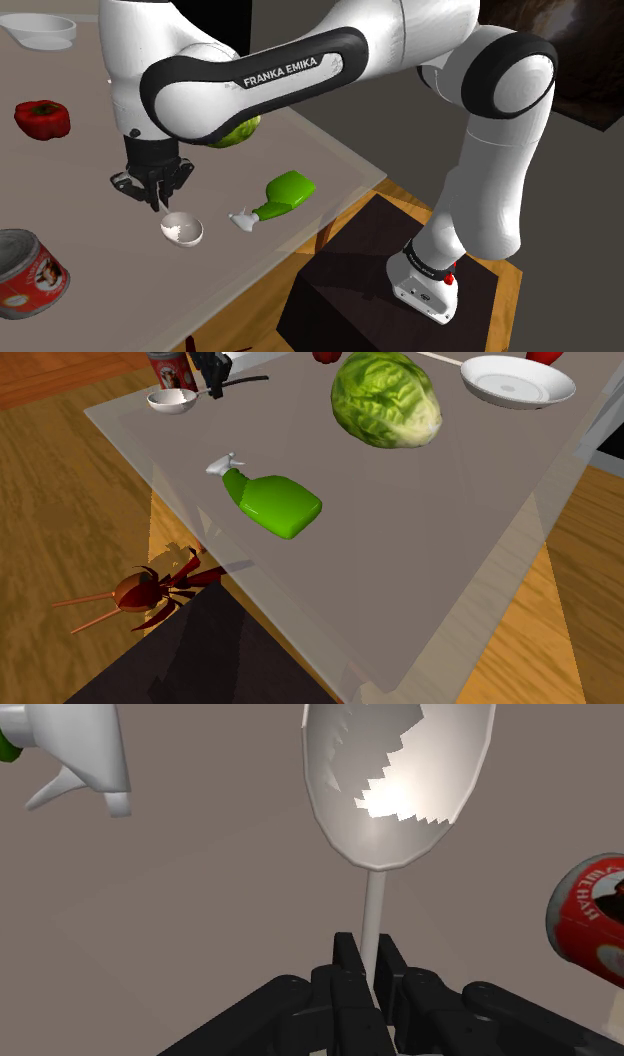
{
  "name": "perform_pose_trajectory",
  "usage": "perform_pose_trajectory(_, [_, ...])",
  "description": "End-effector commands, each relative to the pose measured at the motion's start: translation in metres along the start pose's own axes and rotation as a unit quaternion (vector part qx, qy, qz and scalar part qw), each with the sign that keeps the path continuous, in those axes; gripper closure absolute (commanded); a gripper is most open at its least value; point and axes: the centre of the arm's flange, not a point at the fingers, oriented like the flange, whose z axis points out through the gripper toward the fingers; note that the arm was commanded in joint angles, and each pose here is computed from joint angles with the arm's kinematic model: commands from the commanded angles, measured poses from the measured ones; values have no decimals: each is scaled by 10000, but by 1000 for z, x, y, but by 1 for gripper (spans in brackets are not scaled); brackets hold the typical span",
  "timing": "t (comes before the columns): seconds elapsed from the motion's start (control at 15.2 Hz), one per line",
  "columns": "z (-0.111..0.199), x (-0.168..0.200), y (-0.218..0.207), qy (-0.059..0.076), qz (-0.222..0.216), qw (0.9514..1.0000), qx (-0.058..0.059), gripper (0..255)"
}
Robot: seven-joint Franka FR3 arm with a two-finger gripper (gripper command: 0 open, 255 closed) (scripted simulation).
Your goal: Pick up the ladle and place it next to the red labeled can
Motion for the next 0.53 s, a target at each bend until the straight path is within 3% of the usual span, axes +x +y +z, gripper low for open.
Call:
perform_pose_trajectory(0.0, [11,0,2,2,-1,10000,2,255])
perform_pose_trajectory(0.46, [48,1,6,2,-1,10000,2,255])
